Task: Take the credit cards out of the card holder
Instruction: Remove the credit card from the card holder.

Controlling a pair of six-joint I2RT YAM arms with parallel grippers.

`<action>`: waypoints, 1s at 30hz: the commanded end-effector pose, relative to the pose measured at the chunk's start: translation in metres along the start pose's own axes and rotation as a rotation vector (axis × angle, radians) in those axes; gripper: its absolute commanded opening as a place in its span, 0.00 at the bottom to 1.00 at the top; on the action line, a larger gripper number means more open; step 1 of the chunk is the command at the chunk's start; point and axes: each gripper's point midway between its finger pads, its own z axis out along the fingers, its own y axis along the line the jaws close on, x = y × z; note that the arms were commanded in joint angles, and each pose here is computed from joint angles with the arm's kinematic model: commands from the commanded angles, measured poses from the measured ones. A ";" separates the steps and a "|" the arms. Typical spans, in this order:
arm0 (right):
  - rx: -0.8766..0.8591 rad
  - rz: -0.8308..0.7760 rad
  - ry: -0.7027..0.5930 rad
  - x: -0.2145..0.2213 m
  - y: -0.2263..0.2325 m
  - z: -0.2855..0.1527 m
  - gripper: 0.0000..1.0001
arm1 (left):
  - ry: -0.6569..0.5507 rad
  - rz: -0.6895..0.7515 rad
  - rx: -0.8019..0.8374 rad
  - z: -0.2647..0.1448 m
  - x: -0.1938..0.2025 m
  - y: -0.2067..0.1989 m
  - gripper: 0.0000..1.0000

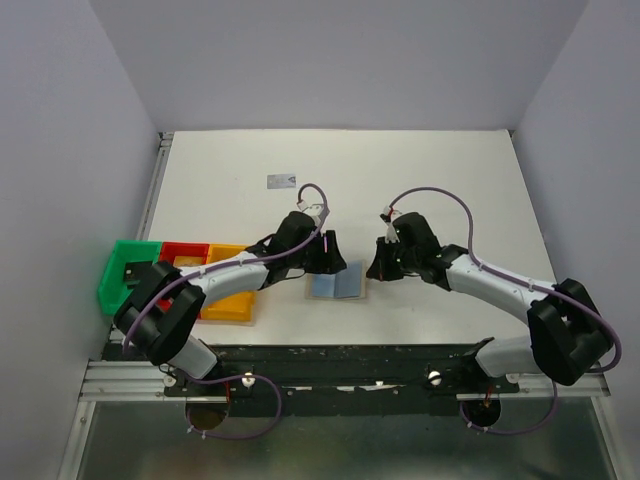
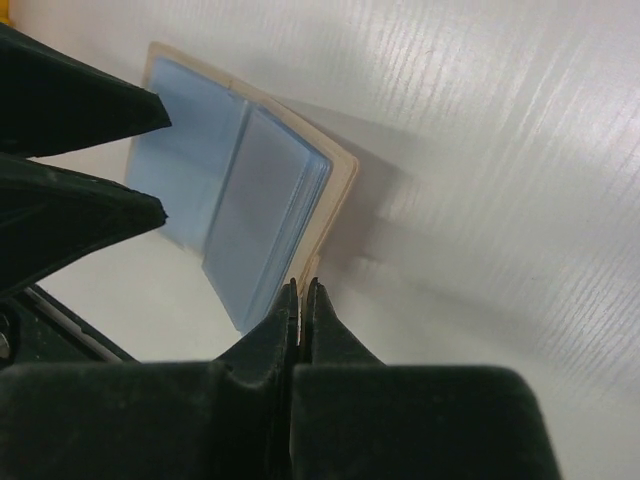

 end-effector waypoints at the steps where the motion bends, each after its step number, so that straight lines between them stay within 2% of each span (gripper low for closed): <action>1: -0.053 -0.024 -0.035 -0.007 0.009 -0.004 0.00 | 0.049 0.056 0.020 0.004 0.005 -0.012 0.64; 30: -0.142 -0.026 -0.047 -0.015 0.028 -0.010 0.00 | 0.117 0.118 -0.018 0.020 0.022 -0.013 0.72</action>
